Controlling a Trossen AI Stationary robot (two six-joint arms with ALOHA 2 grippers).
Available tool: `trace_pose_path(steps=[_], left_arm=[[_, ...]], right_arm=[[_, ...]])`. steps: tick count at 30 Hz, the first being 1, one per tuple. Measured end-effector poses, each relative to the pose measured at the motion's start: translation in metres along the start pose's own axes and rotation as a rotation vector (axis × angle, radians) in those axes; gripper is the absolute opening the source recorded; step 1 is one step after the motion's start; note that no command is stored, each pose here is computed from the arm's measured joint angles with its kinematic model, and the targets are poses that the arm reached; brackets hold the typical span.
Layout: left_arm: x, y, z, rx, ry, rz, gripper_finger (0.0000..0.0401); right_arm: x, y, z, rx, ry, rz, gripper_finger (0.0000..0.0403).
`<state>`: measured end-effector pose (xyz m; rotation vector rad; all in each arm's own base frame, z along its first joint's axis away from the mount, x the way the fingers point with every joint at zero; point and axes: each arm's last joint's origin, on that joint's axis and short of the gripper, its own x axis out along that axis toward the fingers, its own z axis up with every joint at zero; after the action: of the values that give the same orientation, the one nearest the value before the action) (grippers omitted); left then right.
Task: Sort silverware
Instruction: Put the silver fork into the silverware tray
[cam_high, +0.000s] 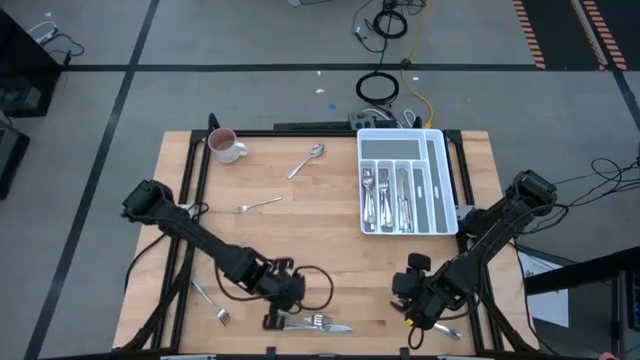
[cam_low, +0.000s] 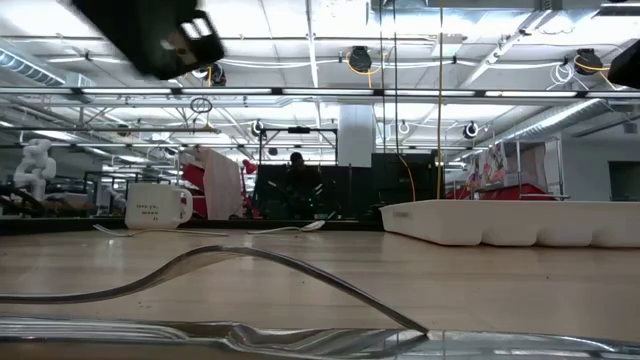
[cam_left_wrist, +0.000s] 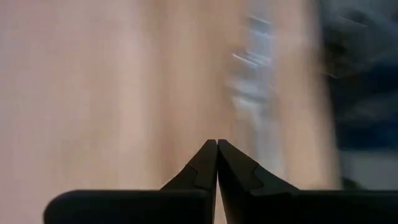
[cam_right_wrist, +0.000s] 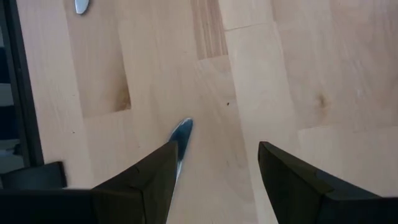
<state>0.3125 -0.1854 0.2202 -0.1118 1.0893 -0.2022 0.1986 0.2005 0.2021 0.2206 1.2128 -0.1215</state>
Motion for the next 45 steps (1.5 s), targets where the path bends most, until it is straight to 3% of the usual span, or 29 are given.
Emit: trace_pose_path(steps=[2, 8, 13, 19, 22, 31, 37, 45], left_arm=[[0.000, 0.007, 0.003, -0.037, -0.058, 0.123, 0.0018], [-0.001, 0.006, 0.011, -0.098, -0.175, 0.157, 0.0018], [-0.001, 0.001, 0.016, -0.130, -0.223, 0.090, 0.0018], [0.000, 0.003, 0.017, -0.159, -0.147, -0.025, 0.0022], [0.000, 0.007, 0.018, -0.169, -0.112, -0.086, 0.0047], [0.000, 0.008, 0.020, -0.147, -0.138, -0.057, 0.0186], [0.003, 0.001, 0.015, -0.130, -0.121, -0.061, 0.0195], [0.034, -0.011, 0.001, -0.117, -0.052, -0.018, 0.0194]], right_arm=[[0.000, 0.000, 0.000, 0.000, -0.001, 0.000, 0.0212], [0.000, 0.000, 0.000, 0.024, -0.003, 0.001, 0.0212], [0.000, 0.000, 0.000, 0.046, -0.003, 0.001, 0.0212], [0.000, 0.000, 0.001, 0.051, -0.025, -0.010, 0.0212], [0.000, 0.000, 0.001, 0.050, -0.025, -0.011, 0.0212], [0.000, 0.000, 0.001, 0.074, -0.025, -0.009, 0.0212], [0.000, 0.000, 0.001, 0.077, -0.026, -0.008, 0.0212], [0.000, 0.000, 0.001, 0.078, -0.026, -0.008, 0.0212]])
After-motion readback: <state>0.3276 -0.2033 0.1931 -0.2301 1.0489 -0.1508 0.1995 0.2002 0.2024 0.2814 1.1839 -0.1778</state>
